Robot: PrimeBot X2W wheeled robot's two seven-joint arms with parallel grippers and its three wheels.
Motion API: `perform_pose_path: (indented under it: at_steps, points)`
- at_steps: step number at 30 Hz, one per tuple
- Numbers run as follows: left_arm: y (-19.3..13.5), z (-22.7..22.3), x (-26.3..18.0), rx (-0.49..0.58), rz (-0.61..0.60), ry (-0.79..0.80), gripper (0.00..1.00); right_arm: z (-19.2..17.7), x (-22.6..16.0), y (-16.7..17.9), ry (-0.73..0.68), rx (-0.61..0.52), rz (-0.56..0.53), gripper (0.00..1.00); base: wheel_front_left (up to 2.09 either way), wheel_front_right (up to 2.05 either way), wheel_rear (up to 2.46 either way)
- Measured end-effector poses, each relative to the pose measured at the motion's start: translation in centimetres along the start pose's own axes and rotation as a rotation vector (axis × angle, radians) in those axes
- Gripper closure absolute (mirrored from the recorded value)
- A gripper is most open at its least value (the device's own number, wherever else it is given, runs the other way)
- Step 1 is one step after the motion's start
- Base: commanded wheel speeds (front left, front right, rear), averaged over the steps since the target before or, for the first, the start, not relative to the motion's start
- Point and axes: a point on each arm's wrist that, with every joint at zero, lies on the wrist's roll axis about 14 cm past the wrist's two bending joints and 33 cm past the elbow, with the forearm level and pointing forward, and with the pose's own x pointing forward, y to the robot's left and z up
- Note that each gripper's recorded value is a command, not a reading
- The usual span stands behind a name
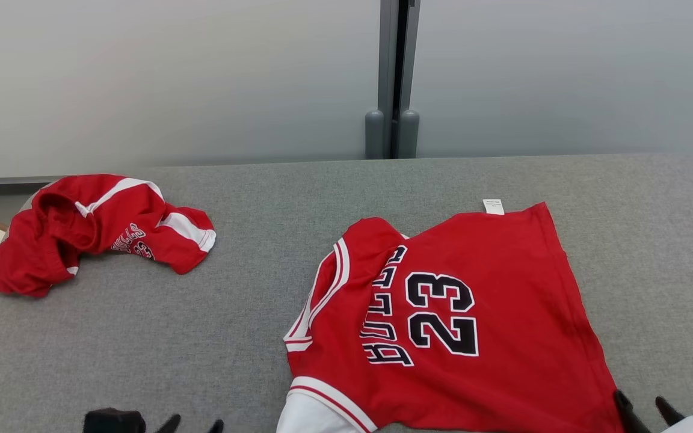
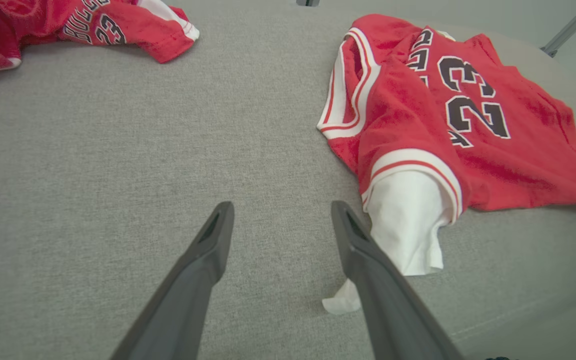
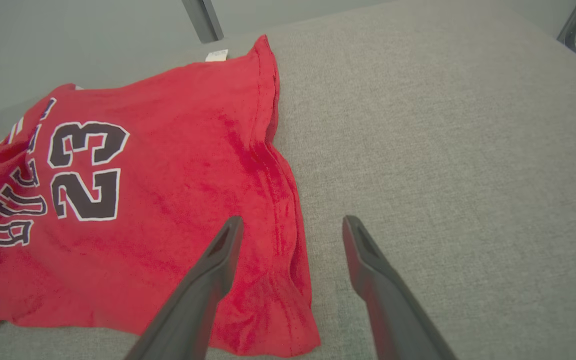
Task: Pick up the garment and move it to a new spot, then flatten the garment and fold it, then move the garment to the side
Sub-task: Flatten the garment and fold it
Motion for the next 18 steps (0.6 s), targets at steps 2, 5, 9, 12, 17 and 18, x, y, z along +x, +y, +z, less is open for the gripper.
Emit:
perform_pose_path:
  at_steps: [2,5,9,12,17,18]
  points:
    - [-1.1,-1.5,-0.3,-0.032,-0.045,0.084,0.00,-1.9,0.1,0.2,0.090,0.030,0.002,0.00,0.00,0.00,0.00]
    - [-2.2,-3.5,-0.9,-0.058,-0.098,0.196,0.00,-3.5,0.0,-0.1,0.168,0.045,-0.006,0.00,0.00,0.00,0.00]
    - [-3.2,-5.6,-1.3,-0.068,-0.142,0.304,0.00,-3.6,0.5,-0.4,0.179,0.045,-0.018,0.00,0.00,0.00,0.00]
    - [-3.5,-6.5,-1.2,-0.069,-0.161,0.354,0.00,-3.7,0.9,-0.5,0.190,0.047,-0.021,0.00,0.00,0.00,0.00]
    - [-3.7,-6.6,-0.2,-0.065,-0.171,0.365,0.00,-5.6,1.5,-0.3,0.275,0.073,-0.018,0.00,0.00,0.00,0.00]
    - [-3.7,-6.6,-0.2,-0.065,-0.171,0.365,0.00,-5.6,1.5,-0.3,0.275,0.073,-0.018,0.00,0.00,0.00,0.00]
